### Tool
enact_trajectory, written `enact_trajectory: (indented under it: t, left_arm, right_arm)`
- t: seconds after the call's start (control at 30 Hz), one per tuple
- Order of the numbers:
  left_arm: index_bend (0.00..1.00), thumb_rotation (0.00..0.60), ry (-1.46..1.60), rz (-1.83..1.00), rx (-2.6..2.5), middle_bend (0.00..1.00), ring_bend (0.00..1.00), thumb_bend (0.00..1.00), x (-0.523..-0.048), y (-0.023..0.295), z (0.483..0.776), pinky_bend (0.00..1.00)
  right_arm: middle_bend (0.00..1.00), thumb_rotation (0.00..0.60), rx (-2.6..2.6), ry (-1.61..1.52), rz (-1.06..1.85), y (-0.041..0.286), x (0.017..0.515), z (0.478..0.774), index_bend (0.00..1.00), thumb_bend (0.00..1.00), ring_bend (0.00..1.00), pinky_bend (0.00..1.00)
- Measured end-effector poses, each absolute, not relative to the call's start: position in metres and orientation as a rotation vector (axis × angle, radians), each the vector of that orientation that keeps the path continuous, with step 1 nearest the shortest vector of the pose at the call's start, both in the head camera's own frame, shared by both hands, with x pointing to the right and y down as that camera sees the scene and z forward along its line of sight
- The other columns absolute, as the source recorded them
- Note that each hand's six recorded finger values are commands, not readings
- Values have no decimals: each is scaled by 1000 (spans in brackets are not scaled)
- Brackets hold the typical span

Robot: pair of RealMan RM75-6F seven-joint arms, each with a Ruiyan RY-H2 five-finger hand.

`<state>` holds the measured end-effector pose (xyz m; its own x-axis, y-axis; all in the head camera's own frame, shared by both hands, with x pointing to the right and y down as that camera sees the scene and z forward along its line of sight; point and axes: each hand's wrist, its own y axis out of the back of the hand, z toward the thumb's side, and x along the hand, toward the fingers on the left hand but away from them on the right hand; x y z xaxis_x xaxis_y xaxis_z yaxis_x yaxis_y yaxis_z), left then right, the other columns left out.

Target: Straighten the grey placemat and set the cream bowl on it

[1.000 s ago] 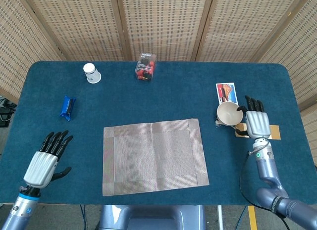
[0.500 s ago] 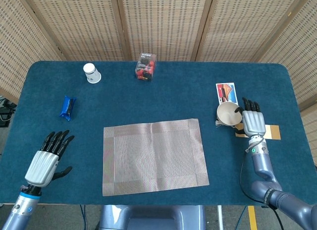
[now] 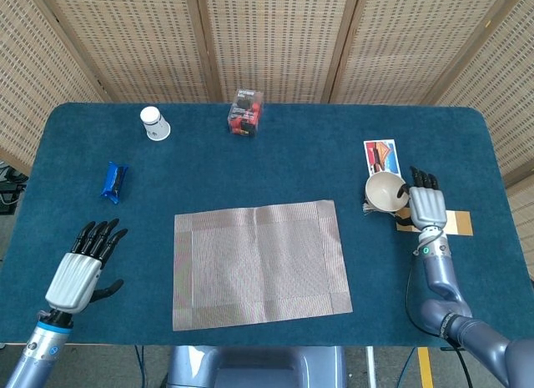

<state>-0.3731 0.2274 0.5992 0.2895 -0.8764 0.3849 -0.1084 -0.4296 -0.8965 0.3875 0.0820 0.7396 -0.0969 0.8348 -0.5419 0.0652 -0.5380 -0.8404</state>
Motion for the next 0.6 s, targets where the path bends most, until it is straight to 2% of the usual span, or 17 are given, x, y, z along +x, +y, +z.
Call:
enact_trajectory:
  t: [0.37,0.5,0.6]
  left_arm:
    - [100,600,896,-1218,-1765,0,0,159,-373,227,602,0]
    - [101,600,894,-1220,-1765,0,0,159,-373,227,603,0]
    - [103,600,892,-1221,-1767,0,0,158,-373,227,603,0]
  right_arm:
    - [16,600,-1607,-992,1678,79,380,755,524,342,0,0]
    - [132,600,-1611,-984,1670,78,377,757,648,349,0,0]
    - [180,600,-1612,-996,1657,78,375,757,707,409,0,0]
